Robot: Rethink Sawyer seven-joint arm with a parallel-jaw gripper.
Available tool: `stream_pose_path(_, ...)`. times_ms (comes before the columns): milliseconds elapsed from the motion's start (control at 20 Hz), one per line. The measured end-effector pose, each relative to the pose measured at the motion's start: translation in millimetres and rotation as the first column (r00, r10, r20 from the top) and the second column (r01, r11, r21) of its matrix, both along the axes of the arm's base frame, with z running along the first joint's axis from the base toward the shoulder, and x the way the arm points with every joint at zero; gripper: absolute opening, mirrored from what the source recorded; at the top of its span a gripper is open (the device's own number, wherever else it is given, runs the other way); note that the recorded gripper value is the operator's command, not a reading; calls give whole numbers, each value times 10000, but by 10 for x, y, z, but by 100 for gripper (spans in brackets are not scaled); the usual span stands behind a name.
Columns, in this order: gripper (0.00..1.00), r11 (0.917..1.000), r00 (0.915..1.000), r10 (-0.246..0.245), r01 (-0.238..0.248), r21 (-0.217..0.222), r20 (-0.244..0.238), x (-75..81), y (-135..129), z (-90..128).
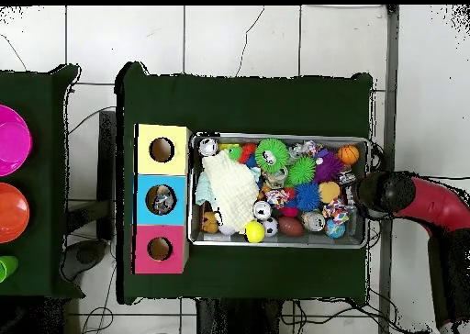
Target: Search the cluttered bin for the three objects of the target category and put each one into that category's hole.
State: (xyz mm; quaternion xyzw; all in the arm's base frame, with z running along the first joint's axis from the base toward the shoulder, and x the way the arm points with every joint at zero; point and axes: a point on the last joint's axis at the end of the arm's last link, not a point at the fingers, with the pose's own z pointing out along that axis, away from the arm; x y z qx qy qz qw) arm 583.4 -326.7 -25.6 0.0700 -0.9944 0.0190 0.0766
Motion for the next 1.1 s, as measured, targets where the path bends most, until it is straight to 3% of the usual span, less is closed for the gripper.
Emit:
stream_pose_path(450, 100, 9999, 9998, 64, -66, 125, 173, -7, -13, 4)
stream_pose_path(750, 100, 9974, 9976, -275, 232, 686, 633, -26, -76, 21)
stream_pose_path(900, 100, 9937, 9877, -522, 367, 1061, 1472, 13, -121, 25)
stream_pose_path(950, 100, 9922, 9746, -623, 372, 1190, 2152, 94, -137, 24)
stream_pose_path(1100, 100, 9891, 9556, -815, 426, 1409, 2832, 120, -165, 28)
